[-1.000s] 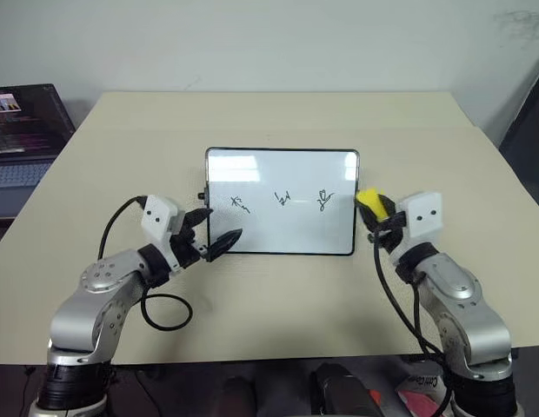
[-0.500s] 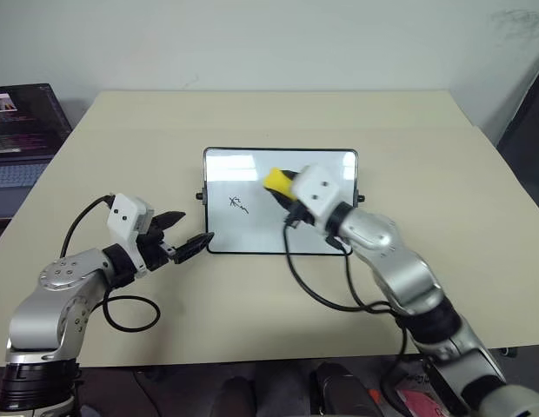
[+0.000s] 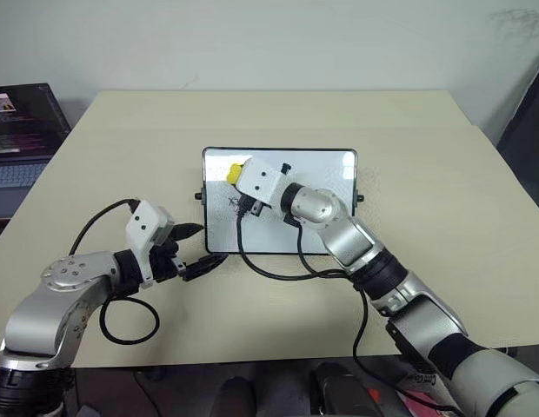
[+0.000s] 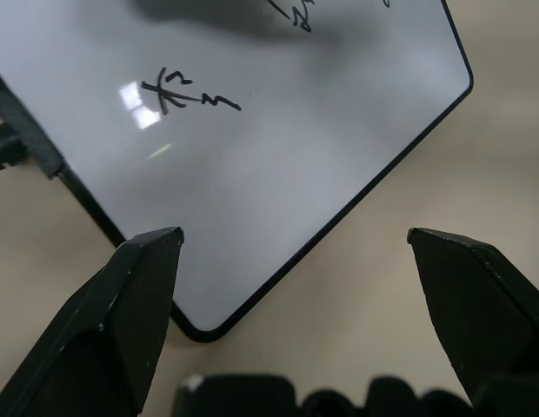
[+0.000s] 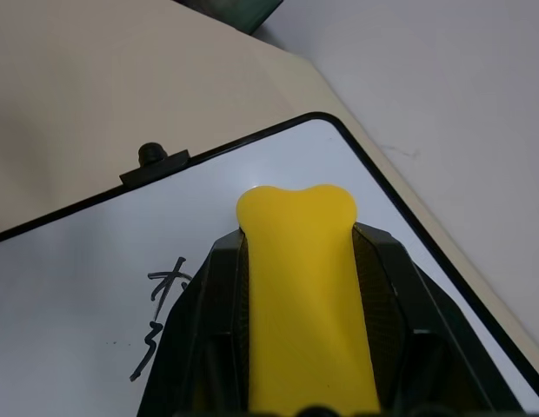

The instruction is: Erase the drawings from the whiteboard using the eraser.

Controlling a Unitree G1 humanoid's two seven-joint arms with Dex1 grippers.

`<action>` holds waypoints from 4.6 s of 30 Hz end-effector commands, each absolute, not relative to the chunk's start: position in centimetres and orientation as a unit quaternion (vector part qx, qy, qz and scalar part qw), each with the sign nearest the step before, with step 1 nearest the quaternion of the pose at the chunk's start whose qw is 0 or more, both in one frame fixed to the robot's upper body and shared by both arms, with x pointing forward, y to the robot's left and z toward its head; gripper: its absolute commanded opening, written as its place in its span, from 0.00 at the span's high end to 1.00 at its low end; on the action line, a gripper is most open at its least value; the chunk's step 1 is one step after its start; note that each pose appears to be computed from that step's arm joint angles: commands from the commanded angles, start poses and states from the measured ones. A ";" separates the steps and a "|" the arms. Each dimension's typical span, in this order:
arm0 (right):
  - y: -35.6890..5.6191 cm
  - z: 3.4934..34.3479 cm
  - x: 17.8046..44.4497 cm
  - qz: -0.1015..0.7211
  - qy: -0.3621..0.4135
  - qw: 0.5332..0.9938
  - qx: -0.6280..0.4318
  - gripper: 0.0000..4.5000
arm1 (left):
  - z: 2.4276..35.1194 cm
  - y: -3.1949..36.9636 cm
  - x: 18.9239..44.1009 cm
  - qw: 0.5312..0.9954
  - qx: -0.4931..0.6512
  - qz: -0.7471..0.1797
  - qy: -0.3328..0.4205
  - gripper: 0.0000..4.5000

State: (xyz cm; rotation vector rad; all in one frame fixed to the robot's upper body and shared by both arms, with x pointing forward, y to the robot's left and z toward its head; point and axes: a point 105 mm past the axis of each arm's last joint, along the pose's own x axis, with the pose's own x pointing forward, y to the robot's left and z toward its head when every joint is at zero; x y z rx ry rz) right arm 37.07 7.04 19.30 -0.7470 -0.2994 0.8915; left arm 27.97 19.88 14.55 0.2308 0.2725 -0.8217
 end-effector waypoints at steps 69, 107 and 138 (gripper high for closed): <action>6.8 15.4 35.5 0.444 -0.079 0.804 -0.387 0.71 | 15.0 22.6 28.5 0.881 0.171 -0.430 0.095 0.00; 4.8 13.0 37.5 0.421 -0.015 0.818 -0.391 0.71 | 14.0 22.9 28.4 0.881 0.165 -0.433 0.095 0.00; 7.7 16.7 37.6 0.415 -0.099 0.816 -0.390 0.71 | 14.6 22.1 28.4 0.888 0.156 -0.425 0.085 0.00</action>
